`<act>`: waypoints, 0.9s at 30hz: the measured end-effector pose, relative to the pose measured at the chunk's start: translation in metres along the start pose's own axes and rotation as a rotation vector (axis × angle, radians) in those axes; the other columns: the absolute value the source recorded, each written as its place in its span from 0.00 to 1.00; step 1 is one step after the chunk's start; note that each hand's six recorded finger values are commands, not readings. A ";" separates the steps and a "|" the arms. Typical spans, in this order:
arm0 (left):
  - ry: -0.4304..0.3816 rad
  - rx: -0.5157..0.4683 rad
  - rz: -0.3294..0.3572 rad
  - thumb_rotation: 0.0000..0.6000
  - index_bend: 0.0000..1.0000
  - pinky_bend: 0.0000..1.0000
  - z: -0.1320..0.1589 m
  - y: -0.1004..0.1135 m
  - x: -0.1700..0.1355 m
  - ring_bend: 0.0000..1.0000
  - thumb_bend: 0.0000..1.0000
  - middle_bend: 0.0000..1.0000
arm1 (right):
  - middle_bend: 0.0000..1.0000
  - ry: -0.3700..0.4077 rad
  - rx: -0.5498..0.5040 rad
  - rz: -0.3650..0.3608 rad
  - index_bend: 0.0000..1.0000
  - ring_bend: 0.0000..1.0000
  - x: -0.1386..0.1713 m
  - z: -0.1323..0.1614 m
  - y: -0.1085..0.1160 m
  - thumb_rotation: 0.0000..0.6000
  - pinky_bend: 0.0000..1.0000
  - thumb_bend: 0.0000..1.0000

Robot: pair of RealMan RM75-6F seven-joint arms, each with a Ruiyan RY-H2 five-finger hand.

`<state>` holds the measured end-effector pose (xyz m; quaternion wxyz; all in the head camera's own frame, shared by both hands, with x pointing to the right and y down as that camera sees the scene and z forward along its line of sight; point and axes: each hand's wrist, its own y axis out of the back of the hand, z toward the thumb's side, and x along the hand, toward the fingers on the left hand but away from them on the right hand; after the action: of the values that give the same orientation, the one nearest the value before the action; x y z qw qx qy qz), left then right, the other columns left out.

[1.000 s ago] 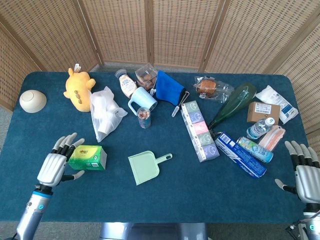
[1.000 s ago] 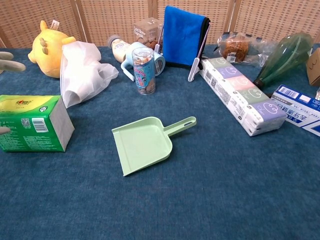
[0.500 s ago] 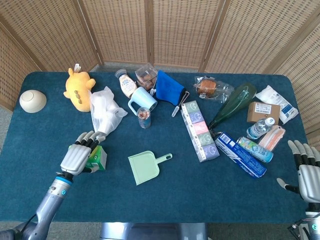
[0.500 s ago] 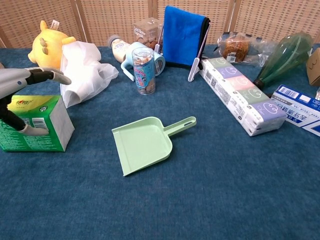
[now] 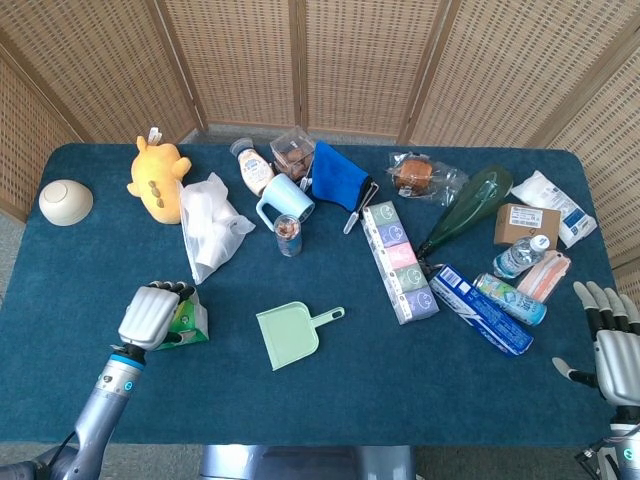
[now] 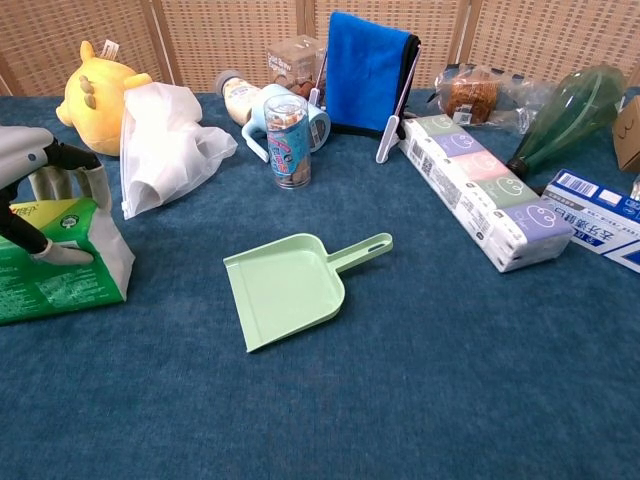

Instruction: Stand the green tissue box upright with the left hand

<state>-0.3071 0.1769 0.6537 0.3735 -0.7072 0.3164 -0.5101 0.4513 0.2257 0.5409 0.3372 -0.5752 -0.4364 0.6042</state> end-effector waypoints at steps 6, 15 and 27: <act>-0.025 -0.082 0.057 1.00 0.50 0.50 0.004 0.015 -0.003 0.54 0.01 0.63 | 0.00 -0.001 0.001 0.002 0.00 0.00 0.000 0.000 0.000 1.00 0.00 0.00; -0.131 -0.398 0.228 1.00 0.49 0.49 0.012 0.041 -0.011 0.50 0.01 0.61 | 0.00 0.002 0.005 0.002 0.00 0.00 0.000 0.001 -0.001 1.00 0.00 0.00; -0.129 -0.771 0.237 1.00 0.46 0.48 -0.006 -0.001 -0.005 0.43 0.01 0.55 | 0.00 -0.001 0.008 0.004 0.00 0.00 0.000 0.001 -0.002 1.00 0.00 0.00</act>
<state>-0.3140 0.1807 0.6531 0.1562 -0.7845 0.5397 -0.2623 0.4506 0.2261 0.5433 0.3381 -0.5743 -0.4331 0.6069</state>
